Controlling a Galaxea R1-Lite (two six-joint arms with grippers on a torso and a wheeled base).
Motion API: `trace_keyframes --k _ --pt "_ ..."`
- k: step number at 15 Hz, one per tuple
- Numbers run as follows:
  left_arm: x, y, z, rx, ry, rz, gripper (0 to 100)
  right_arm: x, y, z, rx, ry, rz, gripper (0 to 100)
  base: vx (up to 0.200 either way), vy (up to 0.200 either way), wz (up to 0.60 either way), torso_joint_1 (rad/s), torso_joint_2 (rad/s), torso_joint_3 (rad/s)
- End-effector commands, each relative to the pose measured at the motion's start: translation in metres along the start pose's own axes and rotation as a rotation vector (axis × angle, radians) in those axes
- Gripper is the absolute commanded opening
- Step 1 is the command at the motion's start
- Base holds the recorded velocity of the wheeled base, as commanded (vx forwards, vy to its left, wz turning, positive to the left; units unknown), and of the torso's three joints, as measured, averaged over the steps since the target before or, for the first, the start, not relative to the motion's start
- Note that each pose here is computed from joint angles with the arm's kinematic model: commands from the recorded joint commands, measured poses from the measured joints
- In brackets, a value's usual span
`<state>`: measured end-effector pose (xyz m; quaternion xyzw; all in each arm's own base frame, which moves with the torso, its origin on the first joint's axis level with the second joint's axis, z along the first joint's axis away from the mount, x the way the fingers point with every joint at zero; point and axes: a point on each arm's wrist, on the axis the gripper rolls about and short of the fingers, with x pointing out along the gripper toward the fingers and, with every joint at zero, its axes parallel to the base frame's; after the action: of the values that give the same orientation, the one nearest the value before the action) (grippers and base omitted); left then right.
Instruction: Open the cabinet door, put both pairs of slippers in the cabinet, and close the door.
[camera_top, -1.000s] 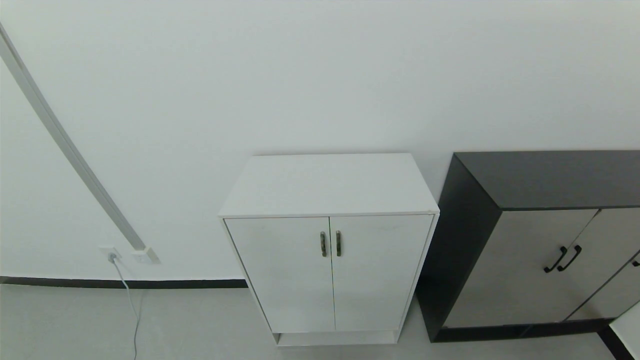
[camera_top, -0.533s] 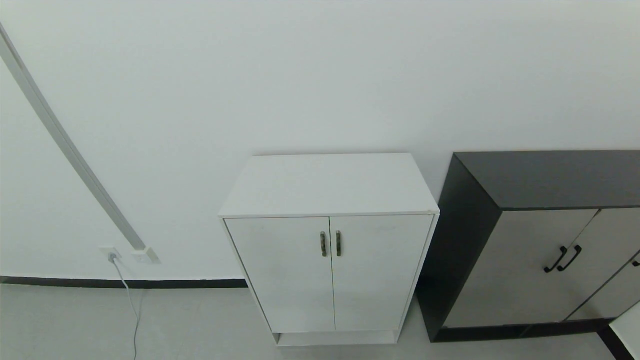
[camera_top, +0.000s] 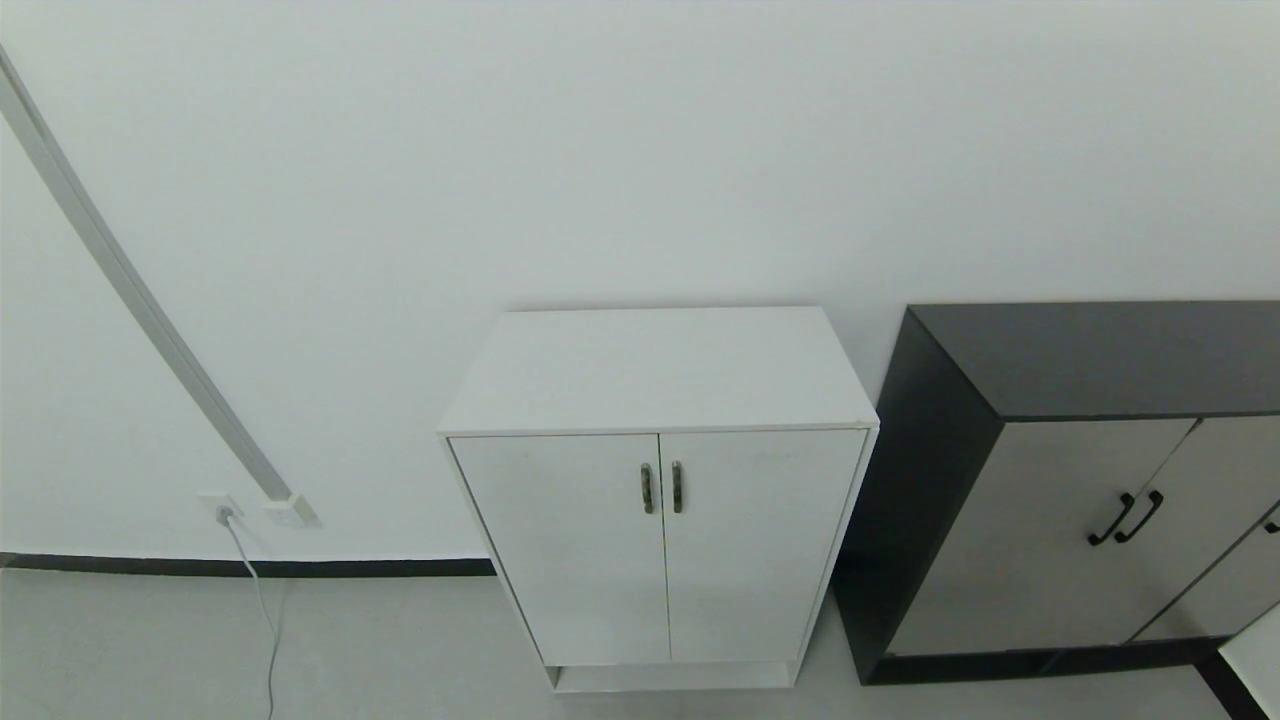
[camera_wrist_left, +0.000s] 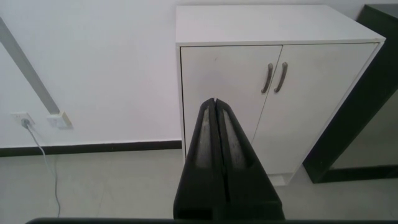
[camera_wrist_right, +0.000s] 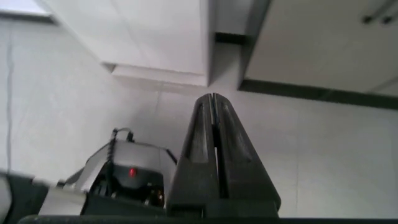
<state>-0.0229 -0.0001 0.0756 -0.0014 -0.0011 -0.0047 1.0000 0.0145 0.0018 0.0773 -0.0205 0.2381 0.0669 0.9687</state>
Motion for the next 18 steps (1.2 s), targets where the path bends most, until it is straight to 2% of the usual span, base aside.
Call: trace_keyframes --k 1,5,12,18 --pt "0.0 0.0 0.0 0.0 0.001 0.0 0 -0.004 -0.001 -0.001 0.029 -0.053 -0.056 0 0.0 0.0 0.0 0.0 0.0 0.0" --pt "0.0 0.0 0.0 0.0 0.001 0.0 0 -0.014 0.0 -0.006 0.039 -0.196 -0.068 0 0.0 0.0 0.0 0.0 0.0 0.0" --pt "0.0 0.0 0.0 0.001 0.001 -0.001 0 -0.027 0.0 -0.014 0.037 -0.384 -0.069 0 0.0 0.0 0.0 0.0 0.0 0.0" --pt "0.0 0.0 0.0 0.001 0.001 -0.001 0 -0.027 -0.001 -0.014 0.056 -0.383 -0.122 0 0.0 0.0 0.0 0.0 0.0 0.0"
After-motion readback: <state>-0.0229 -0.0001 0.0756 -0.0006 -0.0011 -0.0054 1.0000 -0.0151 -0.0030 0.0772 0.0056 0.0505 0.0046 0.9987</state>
